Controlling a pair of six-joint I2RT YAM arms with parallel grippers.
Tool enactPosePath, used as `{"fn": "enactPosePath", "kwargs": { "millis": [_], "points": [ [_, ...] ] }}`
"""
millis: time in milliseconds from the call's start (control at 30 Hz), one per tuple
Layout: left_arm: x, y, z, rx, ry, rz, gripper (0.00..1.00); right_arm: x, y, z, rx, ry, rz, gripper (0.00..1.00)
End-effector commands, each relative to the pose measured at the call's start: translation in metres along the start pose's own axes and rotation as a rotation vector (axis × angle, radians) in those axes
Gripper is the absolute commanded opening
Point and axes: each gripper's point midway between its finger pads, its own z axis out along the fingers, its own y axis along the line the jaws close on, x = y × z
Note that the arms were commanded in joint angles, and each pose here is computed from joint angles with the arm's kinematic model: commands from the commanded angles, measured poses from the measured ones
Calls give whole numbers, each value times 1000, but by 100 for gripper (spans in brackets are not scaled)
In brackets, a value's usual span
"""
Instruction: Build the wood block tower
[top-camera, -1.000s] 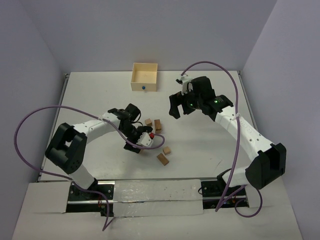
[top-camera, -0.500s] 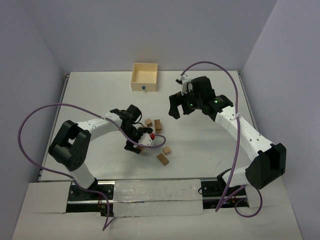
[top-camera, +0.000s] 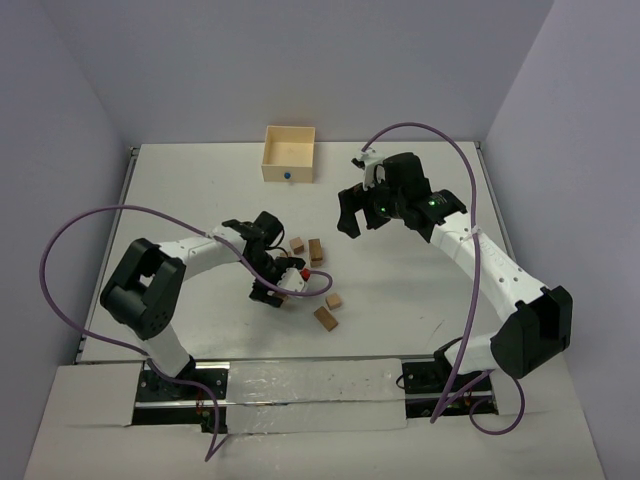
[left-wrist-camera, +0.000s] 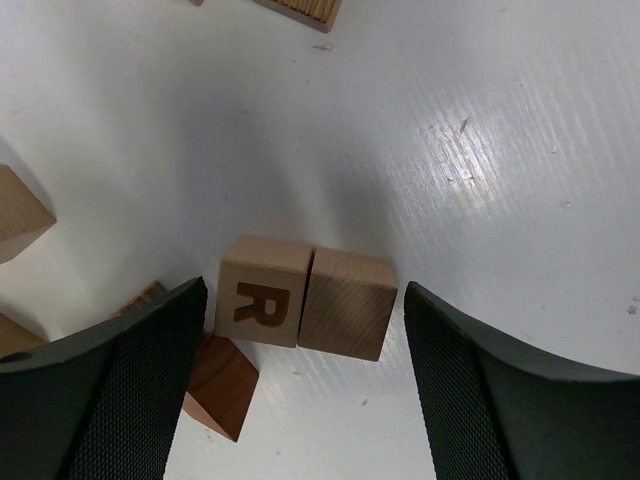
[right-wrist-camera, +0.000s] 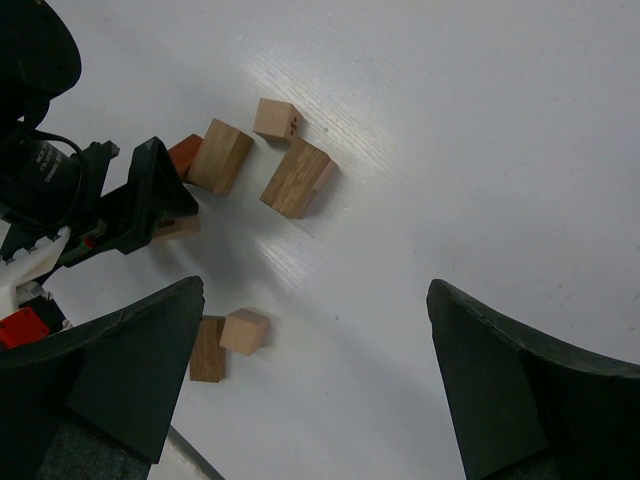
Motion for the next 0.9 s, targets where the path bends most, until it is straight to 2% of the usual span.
{"fn": "enactPosePath", "kwargs": {
  "millis": [0,267,567,700,767,867],
  "points": [
    [-2,4,5,-6,-19,17,84,-9,-1,0,-9,-30,-16,100],
    [-3,3,6,-8,-26,18,71,-10,0,2,-19,-29,-13,100],
    [-17,0,-2,-15,-35,0,49,-11,0,0,-18,-32,-11,100],
    [-42,8,-23,-49,-60,-69,32,-15,1,-4,-19,-42,-8,100],
    [-58,14,-39,-68,-83,-148,22,-18,-1,-7,-16,-51,-4,100],
    [-75,30,-59,-97,-97,-306,14,-25,-6,-14,-6,-73,7,100]
  ]
}}
